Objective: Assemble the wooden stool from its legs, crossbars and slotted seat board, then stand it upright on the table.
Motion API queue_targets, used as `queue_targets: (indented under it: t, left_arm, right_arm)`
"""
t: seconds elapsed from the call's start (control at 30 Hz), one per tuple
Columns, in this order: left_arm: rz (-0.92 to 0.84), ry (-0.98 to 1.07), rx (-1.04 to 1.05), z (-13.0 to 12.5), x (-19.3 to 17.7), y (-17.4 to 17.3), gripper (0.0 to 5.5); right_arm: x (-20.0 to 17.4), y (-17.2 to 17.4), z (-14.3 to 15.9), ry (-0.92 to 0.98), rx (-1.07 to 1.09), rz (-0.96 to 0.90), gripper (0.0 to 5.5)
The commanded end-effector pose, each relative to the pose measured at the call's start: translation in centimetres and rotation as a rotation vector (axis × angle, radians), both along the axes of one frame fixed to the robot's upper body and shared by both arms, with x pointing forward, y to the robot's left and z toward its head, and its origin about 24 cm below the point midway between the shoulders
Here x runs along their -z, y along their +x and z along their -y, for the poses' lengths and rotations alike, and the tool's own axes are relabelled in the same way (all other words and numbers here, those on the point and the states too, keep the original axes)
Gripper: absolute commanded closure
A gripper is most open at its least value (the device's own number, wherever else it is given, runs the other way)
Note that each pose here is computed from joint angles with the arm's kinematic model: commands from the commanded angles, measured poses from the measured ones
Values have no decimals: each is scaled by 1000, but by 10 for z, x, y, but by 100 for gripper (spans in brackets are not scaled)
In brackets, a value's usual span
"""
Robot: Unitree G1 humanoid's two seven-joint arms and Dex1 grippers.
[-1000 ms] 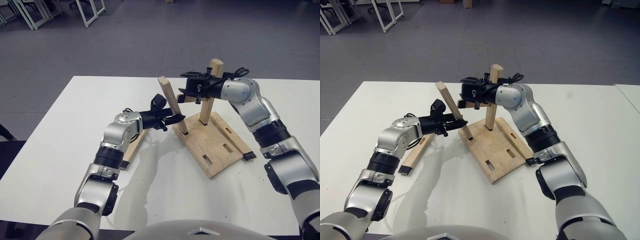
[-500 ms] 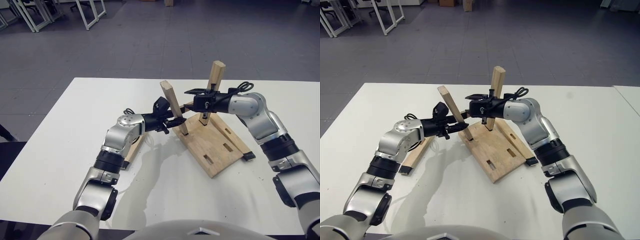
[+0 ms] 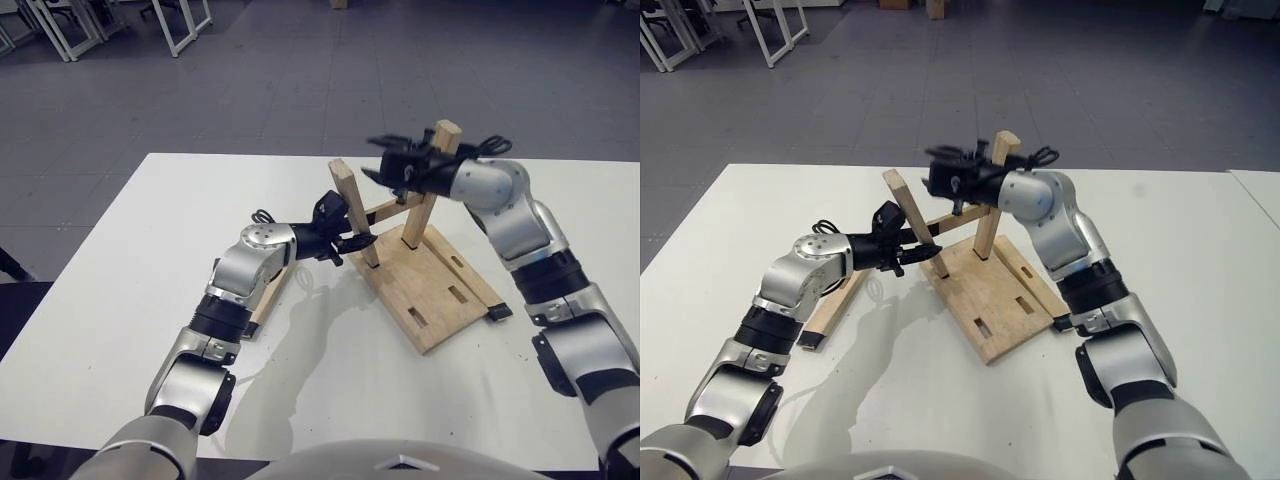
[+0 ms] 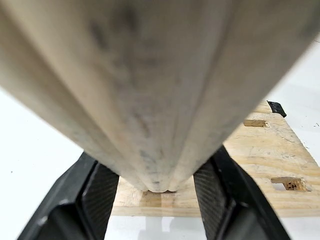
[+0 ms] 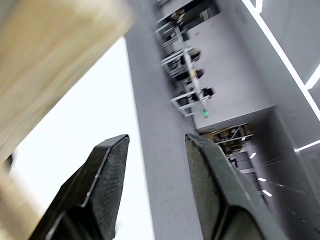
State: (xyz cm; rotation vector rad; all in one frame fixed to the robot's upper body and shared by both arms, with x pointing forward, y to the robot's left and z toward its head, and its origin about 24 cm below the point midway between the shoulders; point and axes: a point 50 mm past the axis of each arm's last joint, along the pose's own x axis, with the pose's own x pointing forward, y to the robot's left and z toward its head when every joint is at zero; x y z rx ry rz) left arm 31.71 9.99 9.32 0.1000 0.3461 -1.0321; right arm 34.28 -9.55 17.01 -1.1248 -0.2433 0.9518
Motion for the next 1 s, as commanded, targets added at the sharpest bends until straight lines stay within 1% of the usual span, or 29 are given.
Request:
queue_targets:
  t: [0.03,0.1,0.17,0.2,0.27,0.37,0.4,0.47,0.53,0.63,0.77,0.87,1.0]
  left_arm:
    - [-148,144,-76,-18,33,-5,346]
    - [-166,143,-65,-17,33,-3,346]
    - [-190,142,-62,-15,34,-1,346]
    - [-204,144,-62,-15,36,0,346]
    - [-223,164,-66,-16,41,1,346]
    - [-269,181,-76,-15,47,2,346]
    - [-282,180,-80,-15,49,2,346]
    - [-304,157,-96,-17,51,3,346]
    - [-325,143,-106,-18,54,1,346]
    - [-370,127,-112,-17,62,-5,346]
    - [-390,114,-127,-19,65,-6,346]
    - [-364,82,-143,-25,57,-5,346]
    - [-283,66,-154,-30,38,0,346]
  right_arm:
    - [38,-4,12,-142,-1,-125,345]
    - [44,-5,13,-152,-3,-148,345]
    - [33,-3,9,-73,2,-133,345]
    - [21,-2,6,2,2,-108,345]
    - [-17,-1,-1,208,9,-21,345]
    - [-87,-10,2,535,31,178,345]
    - [-104,-15,4,617,35,232,345]
    - [-124,-24,10,729,46,309,345]
    - [-126,-26,17,769,94,347,345]
    - [-114,-22,33,763,191,332,345]
    - [-103,-19,39,739,239,309,345]
    - [-97,-18,40,717,245,296,345]
    - [-90,-17,43,694,268,280,345]
